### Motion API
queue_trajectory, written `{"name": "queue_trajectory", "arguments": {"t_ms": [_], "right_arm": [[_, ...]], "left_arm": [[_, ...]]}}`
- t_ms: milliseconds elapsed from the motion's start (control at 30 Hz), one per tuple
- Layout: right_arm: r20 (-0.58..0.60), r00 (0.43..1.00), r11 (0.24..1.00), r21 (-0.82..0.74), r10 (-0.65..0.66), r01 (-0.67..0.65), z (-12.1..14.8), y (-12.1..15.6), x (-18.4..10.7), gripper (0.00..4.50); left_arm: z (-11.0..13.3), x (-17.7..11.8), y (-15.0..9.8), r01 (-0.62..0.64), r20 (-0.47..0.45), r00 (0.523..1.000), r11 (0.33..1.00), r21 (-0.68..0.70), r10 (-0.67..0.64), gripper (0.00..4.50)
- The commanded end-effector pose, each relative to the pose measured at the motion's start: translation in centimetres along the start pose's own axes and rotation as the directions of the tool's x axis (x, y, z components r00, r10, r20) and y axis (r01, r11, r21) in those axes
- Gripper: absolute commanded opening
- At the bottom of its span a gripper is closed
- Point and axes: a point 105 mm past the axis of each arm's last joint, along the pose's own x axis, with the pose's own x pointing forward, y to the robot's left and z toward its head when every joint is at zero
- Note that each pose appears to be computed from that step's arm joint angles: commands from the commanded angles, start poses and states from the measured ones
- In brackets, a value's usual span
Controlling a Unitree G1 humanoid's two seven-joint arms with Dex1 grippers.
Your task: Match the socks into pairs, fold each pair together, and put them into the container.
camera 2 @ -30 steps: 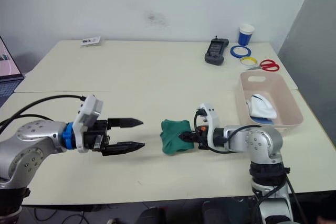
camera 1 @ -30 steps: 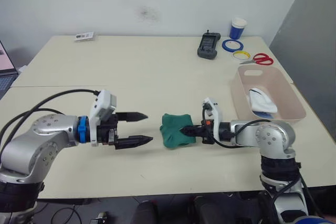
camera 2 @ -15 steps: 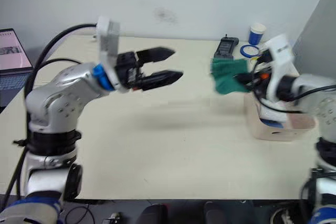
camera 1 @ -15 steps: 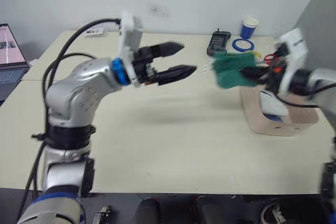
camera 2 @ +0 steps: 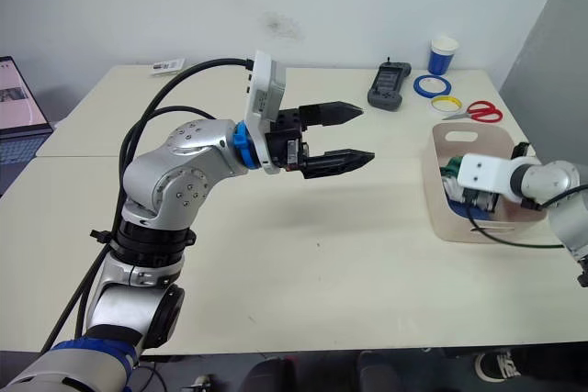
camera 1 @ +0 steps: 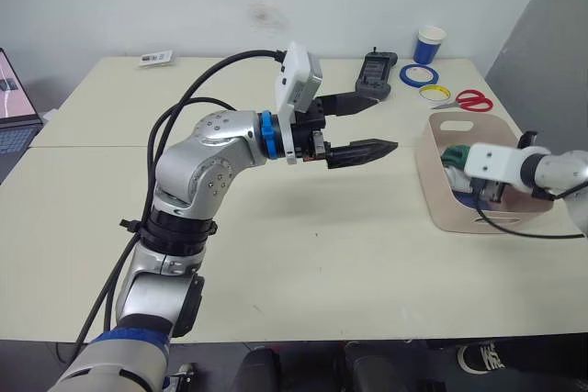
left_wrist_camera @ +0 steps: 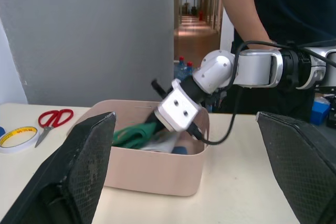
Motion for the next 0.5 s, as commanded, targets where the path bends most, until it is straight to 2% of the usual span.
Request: {"name": "queue_trajectory", "arguments": {"t_ms": [33, 67, 167, 333, 400, 467, 500], "right_arm": [[0.028, 0.999, 1.000, -0.018, 0.016, -0.016, 0.4, -1.3, -0.8, 0.66], [0.037, 0.999, 1.000, -0.006, 0.025, -0.025, 0.5, -1.5, -0.9, 0.87], [0.062, 0.995, 0.996, 0.016, 0.081, -0.082, 0.6, -2.2, -2.0, 1.95], [0.121, 0.986, 0.990, 0.071, 0.114, -0.123, 1.0, -5.6, -5.6, 3.76], [0.124, 0.983, 0.987, 0.070, 0.137, -0.147, 0.9, -6.6, -7.5, 4.49], [0.150, 0.977, 0.983, 0.075, 0.153, -0.165, 1.2, -7.0, -8.4, 4.49], [0.175, 0.978, 0.987, 0.092, 0.116, -0.134, 1.6, -7.9, -9.0, 4.49]], "left_arm": [[1.0, 0.3, -0.4, 0.011, 0.027, 1.000, 0.999, 0.050, -0.012, 4.50], [1.0, 0.3, -0.4, 0.010, 0.028, 1.000, 0.999, 0.050, -0.012, 4.50], [0.5, 0.0, -0.1, -0.008, 0.019, 1.000, 0.999, 0.045, 0.007, 4.50], [-1.8, -1.6, 1.1, -0.064, -0.043, 0.997, 0.998, 0.008, 0.064, 4.50], [-2.7, -3.2, 1.8, -0.097, -0.095, 0.991, 0.995, 0.012, 0.098, 4.50], [-3.0, -4.3, 2.3, -0.116, -0.121, 0.986, 0.993, 0.013, 0.116, 4.50], [-3.1, -5.4, 2.8, -0.144, -0.138, 0.980, 0.989, 0.020, 0.146, 4.50]]}}
